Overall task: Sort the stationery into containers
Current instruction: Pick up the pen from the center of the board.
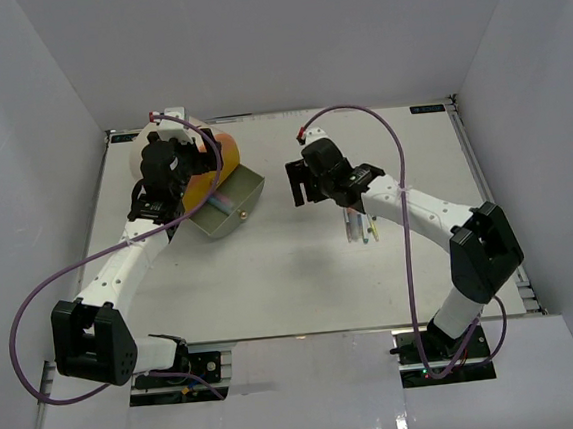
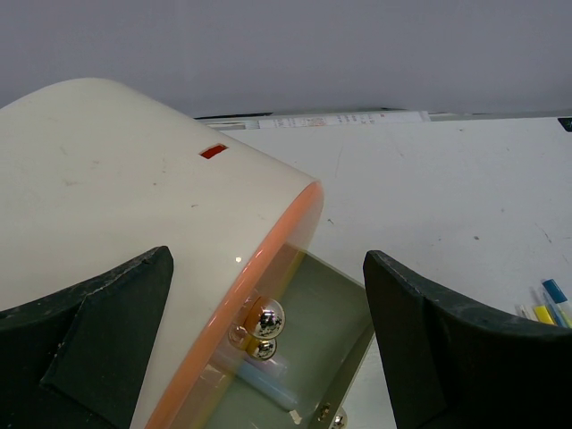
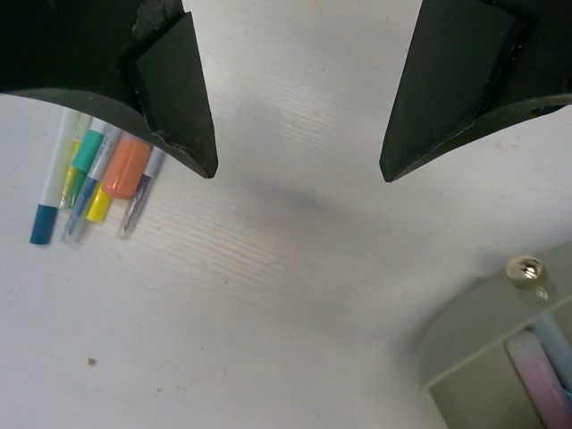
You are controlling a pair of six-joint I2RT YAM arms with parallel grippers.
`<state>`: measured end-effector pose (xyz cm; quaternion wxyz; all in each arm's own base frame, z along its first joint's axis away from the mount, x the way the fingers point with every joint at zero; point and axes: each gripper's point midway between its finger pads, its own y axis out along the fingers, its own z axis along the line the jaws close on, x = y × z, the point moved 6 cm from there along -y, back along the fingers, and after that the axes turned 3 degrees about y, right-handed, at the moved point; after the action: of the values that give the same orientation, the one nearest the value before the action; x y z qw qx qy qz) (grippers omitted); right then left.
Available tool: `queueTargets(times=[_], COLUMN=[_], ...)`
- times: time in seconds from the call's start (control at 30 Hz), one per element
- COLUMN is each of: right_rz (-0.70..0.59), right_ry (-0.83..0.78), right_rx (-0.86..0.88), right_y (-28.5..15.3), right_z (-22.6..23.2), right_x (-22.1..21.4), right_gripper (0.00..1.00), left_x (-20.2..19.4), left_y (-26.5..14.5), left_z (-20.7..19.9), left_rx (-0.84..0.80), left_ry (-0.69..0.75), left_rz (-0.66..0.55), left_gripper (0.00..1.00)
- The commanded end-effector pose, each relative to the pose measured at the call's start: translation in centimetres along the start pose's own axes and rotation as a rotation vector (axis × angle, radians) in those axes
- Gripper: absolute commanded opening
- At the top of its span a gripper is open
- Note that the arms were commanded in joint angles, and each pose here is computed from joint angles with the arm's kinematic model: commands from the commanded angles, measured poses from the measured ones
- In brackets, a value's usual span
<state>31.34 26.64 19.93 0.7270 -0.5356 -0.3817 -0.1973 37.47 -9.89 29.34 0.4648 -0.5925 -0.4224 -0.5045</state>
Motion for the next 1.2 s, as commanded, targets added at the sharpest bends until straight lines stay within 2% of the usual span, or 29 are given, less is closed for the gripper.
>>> queueTargets(times=[0.0,0.07,0.17,0.23,0.37,0.93,1.17], right_rz=[0.01,0.032,0.079,0.103,0.171,0.28,0.304], right_ry=[-0.093,-0.051,0.058,0.105,0.126,0.2,0.198], right_rx=[-0.052,-0.02,-0.042,-0.071,-0.113,-0.228,-0.238], right_y=[-2.1,-2.4,-1.8,-1.4,-0.4,2.2,2.9], right_z=[-1.8,-2.6,-5.1,-6.5,-7.6,-10.7,-11.0], right_x=[-0.1,-0.7,-2.1,-2.8,-5.1,-9.4,-10.1], right_gripper=[0.8,0.79,0.71,0.6,0.54,0.51,0.44], left_x=[0.4,0.3,0.4,0.3,0.3,0.2,0.2], left_y=[-0.7,-0.7,-0.7,-0.7,-0.7,-0.6,-0.5], left_z=[-0.4,-0.4,-0.5,-0.5,-0.5,-0.5,-0.6], left_rx=[-0.026,-0.025,-0.034,-0.034,-0.034,-0.035,-0.038], left_ry=[-0.02,-0.02,-0.022,-0.023,-0.023,-0.025,-0.026], left_rz=[0.018,0.019,0.017,0.02,0.021,0.026,0.025], left_gripper=[0.98,0.98,0.98,0.98,0.98,0.98,0.98])
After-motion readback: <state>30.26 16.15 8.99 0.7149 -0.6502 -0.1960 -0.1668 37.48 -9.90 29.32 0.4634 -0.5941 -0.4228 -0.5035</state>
